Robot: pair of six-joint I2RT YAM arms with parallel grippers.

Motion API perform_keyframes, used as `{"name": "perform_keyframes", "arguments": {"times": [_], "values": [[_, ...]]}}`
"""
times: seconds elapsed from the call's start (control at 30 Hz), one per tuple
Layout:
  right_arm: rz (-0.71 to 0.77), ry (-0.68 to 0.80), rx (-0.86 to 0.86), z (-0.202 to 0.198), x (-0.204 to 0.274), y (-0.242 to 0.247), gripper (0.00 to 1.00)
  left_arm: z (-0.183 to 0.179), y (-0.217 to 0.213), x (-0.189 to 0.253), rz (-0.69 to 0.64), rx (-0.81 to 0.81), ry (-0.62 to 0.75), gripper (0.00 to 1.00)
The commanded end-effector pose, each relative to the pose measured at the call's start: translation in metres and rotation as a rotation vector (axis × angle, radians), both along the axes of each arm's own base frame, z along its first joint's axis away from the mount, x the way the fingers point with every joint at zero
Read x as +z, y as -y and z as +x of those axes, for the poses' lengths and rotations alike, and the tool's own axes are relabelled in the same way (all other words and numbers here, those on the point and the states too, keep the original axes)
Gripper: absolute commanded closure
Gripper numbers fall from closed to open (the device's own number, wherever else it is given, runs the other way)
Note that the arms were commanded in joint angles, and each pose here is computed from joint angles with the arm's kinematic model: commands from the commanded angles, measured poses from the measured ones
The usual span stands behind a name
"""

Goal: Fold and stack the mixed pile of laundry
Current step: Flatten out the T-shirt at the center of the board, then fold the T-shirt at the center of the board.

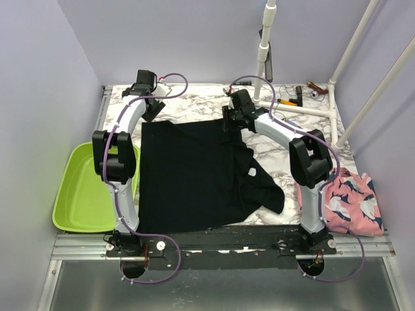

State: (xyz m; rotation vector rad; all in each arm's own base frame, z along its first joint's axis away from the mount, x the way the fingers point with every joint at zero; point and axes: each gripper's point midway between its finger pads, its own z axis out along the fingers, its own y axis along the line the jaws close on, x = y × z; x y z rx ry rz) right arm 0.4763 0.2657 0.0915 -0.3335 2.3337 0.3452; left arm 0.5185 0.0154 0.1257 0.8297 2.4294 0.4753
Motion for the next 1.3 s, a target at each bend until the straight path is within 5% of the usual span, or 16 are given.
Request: {"name": "perform_keyframes", "arguments": {"times": [0.0,0.3,0.73,0.8,0.93,1.27], "values": [[-0.009,-0.095,-0.074,-0.005,-0.032,0.003,0.60,-0.046,0.021,0.054,-0.123,-0.033,0.078,0.37],[-0.043,-0.083,-0.113,-0.006,-0.036,0.014,0.49,-0.179,0.063,-0.024,-0.172,-0.185,-0.141,0.38],[-0.018,-0.101,-0.124,-0.018,-0.047,0.017,0.50,-0.218,0.051,-0.098,-0.128,-0.129,-0.260,0.40],[-0.006,-0.104,-0.104,-0.015,-0.049,0.011,0.59,-0.219,0.049,-0.104,-0.115,-0.124,-0.270,0.40],[-0.062,-0.053,-0.138,0.000,-0.044,0.025,0.98,-0.218,0.044,-0.110,-0.089,-0.117,-0.269,0.40],[-0.340,0.238,-0.348,0.062,0.053,0.156,0.99,-0.220,0.036,-0.117,-0.046,-0.117,-0.298,0.39]]}}
